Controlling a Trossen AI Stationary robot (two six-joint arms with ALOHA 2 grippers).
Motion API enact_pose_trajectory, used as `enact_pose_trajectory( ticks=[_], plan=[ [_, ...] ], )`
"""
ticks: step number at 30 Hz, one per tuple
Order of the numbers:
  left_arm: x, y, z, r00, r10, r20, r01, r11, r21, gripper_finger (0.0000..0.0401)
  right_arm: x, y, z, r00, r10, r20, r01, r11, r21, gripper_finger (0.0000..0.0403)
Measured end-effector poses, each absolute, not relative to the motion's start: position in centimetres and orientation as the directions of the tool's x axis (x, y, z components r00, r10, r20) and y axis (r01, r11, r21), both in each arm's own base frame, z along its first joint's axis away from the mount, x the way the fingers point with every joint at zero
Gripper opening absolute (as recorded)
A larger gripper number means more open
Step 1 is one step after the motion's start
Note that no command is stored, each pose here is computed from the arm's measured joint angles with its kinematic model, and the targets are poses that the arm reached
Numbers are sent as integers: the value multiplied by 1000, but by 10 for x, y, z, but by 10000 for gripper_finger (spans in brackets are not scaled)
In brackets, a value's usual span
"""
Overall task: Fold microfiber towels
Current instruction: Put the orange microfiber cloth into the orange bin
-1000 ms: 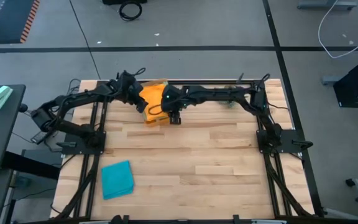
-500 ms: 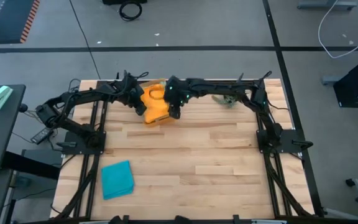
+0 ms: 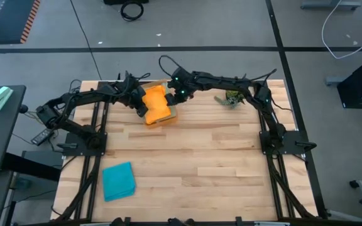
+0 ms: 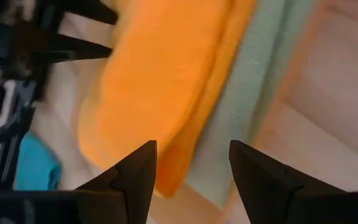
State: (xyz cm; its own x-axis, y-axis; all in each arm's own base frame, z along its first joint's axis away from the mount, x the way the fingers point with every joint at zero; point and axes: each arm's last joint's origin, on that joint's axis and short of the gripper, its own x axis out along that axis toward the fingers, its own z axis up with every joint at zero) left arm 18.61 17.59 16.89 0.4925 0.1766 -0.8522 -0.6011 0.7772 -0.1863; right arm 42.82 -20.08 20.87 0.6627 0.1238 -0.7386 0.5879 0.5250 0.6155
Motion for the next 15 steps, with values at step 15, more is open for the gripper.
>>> enact_pose_trajectory(
  ticks=[15],
  plan=[
    [187,175,168,493,176,-852,-608,770,-192,149,450,-180,192,676,82,-732,652,394,647,209]
  ],
)
